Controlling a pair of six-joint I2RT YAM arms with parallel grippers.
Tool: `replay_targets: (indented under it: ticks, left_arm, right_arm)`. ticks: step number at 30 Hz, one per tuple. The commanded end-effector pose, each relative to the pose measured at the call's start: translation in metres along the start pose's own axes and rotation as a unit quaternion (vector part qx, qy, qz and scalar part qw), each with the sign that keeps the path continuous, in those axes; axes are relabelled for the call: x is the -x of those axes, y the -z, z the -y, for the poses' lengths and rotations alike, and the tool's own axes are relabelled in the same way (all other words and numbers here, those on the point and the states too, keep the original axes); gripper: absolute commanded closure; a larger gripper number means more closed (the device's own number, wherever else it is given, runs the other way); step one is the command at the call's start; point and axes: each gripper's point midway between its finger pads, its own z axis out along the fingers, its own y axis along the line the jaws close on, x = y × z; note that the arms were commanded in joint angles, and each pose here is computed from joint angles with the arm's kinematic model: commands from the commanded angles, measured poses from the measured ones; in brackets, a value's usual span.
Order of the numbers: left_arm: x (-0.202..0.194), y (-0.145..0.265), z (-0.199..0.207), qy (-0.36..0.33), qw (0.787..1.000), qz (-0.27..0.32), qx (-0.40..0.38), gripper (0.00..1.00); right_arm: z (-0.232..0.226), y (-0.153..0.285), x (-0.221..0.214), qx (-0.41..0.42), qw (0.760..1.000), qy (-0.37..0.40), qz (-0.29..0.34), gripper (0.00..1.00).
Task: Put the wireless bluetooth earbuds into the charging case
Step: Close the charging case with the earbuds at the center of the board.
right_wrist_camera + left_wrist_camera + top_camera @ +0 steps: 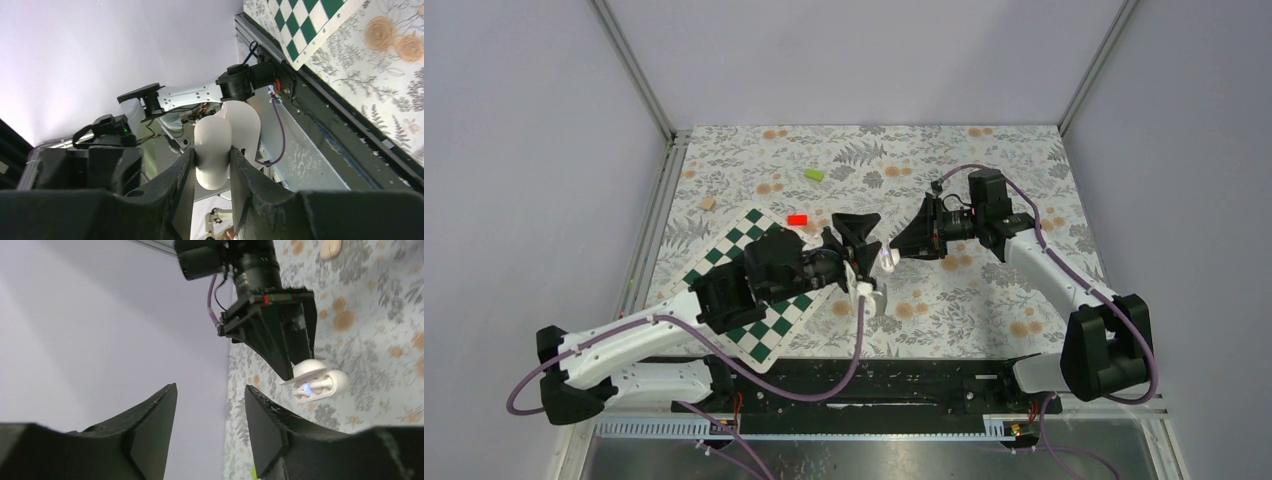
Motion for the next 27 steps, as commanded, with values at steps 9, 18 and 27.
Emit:
replay_targets:
  ticks: [9,18,27]
  left_arm:
    - [-0.088,0.038,-0.026,0.566,0.788,-0.132,0.204,0.25]
    - [-0.136,0.059,0.001,0.662,0.684,-0.193,0.239,0.08]
    - [-0.151,0.065,0.012,0.665,0.667,-0.226,0.247,0.05]
  right_arm:
    - [0.002,-0.015,0.033,0.143,0.98,0.114,0.079,1.0]
    - [0.064,-0.06,0.089,0.163,0.979,0.057,0.112,1.0]
    - [0.12,-0.071,0.098,0.076,0.986,0.029,0.143,1.0]
